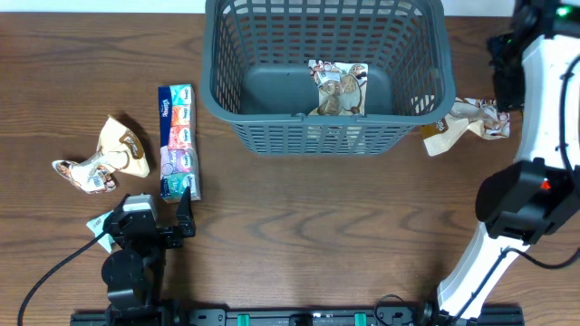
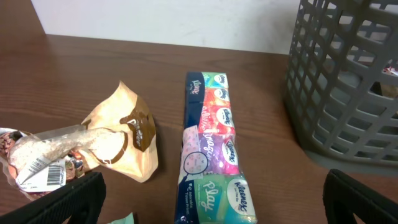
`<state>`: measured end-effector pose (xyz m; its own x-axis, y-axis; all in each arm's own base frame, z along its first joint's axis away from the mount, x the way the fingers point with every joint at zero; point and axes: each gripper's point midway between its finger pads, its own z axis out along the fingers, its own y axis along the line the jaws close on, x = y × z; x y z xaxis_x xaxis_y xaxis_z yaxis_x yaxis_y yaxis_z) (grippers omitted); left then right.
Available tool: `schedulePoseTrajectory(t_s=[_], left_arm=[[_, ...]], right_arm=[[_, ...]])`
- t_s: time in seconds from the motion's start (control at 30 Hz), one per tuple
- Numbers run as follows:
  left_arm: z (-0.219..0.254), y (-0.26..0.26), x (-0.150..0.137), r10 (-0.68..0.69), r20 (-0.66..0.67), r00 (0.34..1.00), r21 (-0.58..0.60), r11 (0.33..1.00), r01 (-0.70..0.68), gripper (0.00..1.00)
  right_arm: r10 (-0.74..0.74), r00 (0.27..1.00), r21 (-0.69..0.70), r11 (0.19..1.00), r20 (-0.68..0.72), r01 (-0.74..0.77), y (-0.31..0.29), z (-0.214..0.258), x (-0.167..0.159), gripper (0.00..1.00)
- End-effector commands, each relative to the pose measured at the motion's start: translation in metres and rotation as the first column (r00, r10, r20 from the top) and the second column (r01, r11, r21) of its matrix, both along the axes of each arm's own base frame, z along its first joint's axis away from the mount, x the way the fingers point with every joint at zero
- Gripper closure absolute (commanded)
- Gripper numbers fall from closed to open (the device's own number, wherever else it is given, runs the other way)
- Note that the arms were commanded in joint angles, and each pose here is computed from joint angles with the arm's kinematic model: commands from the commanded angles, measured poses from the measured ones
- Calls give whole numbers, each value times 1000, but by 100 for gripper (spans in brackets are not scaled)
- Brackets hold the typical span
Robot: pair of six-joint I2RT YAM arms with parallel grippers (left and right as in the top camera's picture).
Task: Pack container
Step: 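Move the right gripper to the second mushroom bag and grasp it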
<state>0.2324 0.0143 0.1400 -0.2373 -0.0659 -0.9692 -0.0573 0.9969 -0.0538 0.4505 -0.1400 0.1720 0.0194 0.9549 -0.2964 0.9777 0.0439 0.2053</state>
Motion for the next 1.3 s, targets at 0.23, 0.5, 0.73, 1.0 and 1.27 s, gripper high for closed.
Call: schedulePoseTrajectory(t_s=[0.23,0.5,0.73,1.0,1.27], left_arm=[[-11,0,0,-4,-21,1000,-7,1000,4,1],[-11,0,0,-4,-21,1000,-6,1000,3,1],[-11,0,0,-4,-22,1000,-7,1000,4,1],[-11,0,0,-3,-22,1000,-7,1000,3,1],[-11,0,0,-4,-21,1000,-6,1000,3,1]], right_arm=[[9,1000,34,999,-15,-8,2,-55,4,1],[21,998,43,999,-67,-18,2,-100,-10,1],[-18,994,72,997,-104,26,2,-125,-26,1],[-105,992,124,986,-65,113,-12,-131,-25,1],[-171,982,182,966,-81,183,-21,-146,-31,1]])
